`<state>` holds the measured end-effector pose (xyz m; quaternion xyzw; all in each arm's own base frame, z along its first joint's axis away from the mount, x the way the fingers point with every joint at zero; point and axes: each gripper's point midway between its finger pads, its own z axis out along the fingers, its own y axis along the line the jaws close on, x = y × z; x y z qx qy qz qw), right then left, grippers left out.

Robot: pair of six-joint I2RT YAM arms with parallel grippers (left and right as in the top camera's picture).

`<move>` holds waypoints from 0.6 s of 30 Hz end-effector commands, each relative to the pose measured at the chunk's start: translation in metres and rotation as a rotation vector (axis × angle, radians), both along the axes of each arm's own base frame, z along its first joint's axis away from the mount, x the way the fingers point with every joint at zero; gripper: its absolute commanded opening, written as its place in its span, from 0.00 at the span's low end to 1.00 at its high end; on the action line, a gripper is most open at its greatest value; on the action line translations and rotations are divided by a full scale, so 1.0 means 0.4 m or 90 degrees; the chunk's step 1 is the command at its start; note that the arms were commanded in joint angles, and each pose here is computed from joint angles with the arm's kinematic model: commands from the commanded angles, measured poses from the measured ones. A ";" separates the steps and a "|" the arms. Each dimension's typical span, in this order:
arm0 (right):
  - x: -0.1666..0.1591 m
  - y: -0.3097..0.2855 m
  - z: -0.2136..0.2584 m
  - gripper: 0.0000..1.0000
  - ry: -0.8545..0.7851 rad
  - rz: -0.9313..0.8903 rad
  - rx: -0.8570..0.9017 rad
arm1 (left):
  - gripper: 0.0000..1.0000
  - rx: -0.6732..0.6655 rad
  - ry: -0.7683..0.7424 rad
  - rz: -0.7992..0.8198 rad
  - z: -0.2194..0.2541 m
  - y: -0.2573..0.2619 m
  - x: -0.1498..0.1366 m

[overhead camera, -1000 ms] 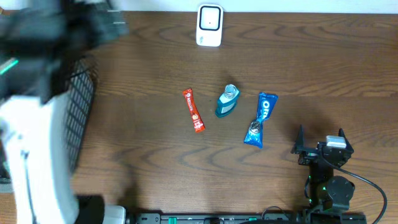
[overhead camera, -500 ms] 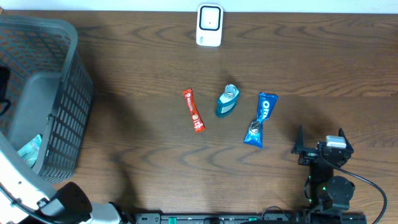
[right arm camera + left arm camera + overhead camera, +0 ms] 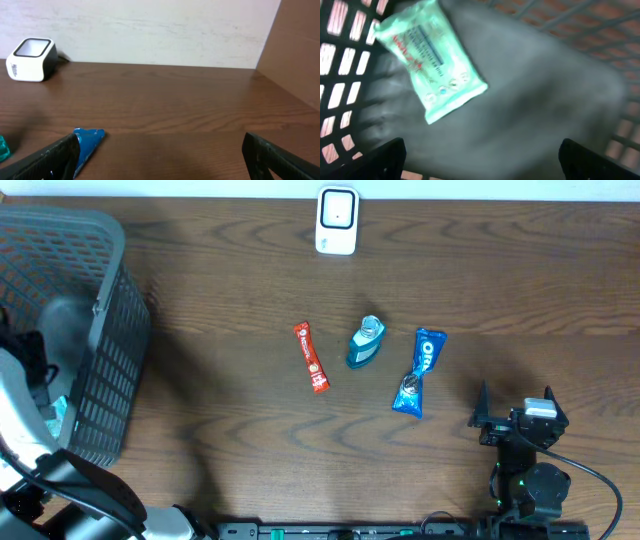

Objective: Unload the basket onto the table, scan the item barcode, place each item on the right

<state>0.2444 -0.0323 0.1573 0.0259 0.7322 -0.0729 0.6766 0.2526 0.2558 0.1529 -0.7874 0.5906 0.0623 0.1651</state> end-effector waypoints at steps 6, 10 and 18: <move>-0.001 -0.005 -0.001 0.99 -0.001 -0.006 0.006 | 0.98 0.017 0.040 0.069 -0.068 0.017 -0.076; -0.001 -0.005 -0.001 0.99 0.000 -0.006 0.006 | 0.98 0.019 0.037 0.084 -0.079 0.031 -0.090; -0.001 -0.005 -0.001 0.99 -0.001 -0.006 0.006 | 0.98 0.031 0.022 0.101 -0.114 0.053 -0.098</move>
